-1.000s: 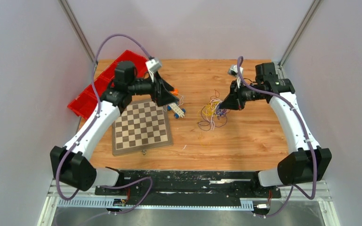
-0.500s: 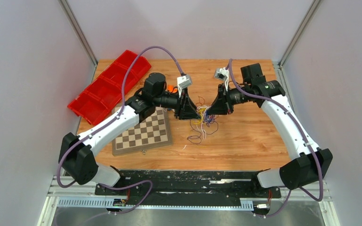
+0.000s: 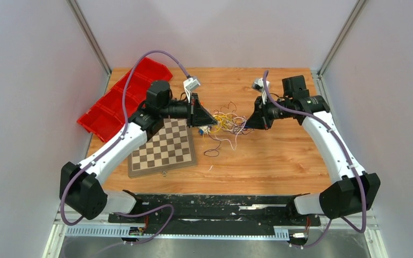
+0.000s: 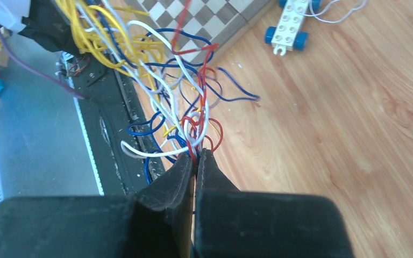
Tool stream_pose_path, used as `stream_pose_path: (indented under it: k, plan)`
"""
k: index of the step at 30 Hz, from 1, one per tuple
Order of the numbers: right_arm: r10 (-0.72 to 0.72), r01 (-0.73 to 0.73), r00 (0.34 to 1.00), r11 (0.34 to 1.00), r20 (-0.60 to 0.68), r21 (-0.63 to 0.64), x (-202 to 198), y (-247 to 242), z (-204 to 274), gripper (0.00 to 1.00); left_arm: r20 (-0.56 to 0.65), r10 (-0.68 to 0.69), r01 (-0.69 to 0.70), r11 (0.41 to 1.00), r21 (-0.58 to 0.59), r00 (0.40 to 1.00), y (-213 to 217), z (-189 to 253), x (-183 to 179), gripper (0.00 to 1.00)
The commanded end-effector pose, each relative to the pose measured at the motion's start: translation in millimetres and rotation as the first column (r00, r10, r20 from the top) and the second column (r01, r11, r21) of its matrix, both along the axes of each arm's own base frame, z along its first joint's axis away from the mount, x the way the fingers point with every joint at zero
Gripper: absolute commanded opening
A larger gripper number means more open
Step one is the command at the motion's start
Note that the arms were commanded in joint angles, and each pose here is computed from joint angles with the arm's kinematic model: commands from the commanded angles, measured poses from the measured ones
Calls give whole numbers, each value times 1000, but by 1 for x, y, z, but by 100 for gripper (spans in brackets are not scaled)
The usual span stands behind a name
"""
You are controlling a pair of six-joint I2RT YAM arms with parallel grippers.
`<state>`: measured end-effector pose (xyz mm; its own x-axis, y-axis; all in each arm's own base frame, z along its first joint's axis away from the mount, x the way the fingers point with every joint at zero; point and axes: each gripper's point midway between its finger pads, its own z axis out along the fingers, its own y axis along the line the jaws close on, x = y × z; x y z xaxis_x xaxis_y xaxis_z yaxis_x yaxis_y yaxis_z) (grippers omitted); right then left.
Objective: Untangle the cables
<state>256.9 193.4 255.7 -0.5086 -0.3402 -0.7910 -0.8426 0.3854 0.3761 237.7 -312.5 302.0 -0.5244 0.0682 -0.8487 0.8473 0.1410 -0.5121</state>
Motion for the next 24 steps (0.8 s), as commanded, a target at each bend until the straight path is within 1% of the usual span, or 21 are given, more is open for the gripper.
stream_pose_path:
  k: [1,4,6,7,8,9,10,13,16,21,22,23,24]
  plan:
    - [-85,91,991,994,100,-58,19,-22,3,0,57,4,-1,998,-60,998,12,29,-4,0]
    - [-135,149,983,983,126,-109,23,-45,-6,0,39,72,-70,996,-62,997,28,29,12,0]
    - [-183,209,970,964,161,-162,29,-70,-15,0,29,124,-122,990,-66,992,44,31,22,0]
    - [-215,247,961,951,176,-188,34,-86,-21,0,45,153,-149,986,-69,987,54,34,27,0]
    - [-255,293,948,933,190,-209,40,-106,-26,0,35,168,-166,984,-57,985,60,32,28,0]
    - [-301,343,932,913,202,-222,47,-126,-28,0,60,199,-196,979,-54,978,71,35,33,0]
    - [-335,380,918,896,214,-230,53,-144,-28,0,44,212,-211,977,-37,976,77,32,33,0]
    - [-439,486,871,840,221,-243,68,-192,-29,0,70,281,-281,960,-12,957,102,32,43,0]
    - [-489,533,845,803,215,-268,78,-221,-34,0,79,326,-328,944,17,942,119,28,47,0]
    - [-532,569,822,751,205,-334,87,-254,-53,0,84,419,-422,906,25,904,154,31,58,0]
    - [-543,575,817,744,193,-342,89,-260,-58,0,96,416,-420,907,22,904,155,34,57,0]
    - [-551,581,812,736,191,-347,90,-265,-60,0,92,447,-451,892,26,890,167,34,61,0]
    - [-560,588,807,727,189,-355,92,-271,-62,0,107,449,-454,891,24,887,171,37,60,0]
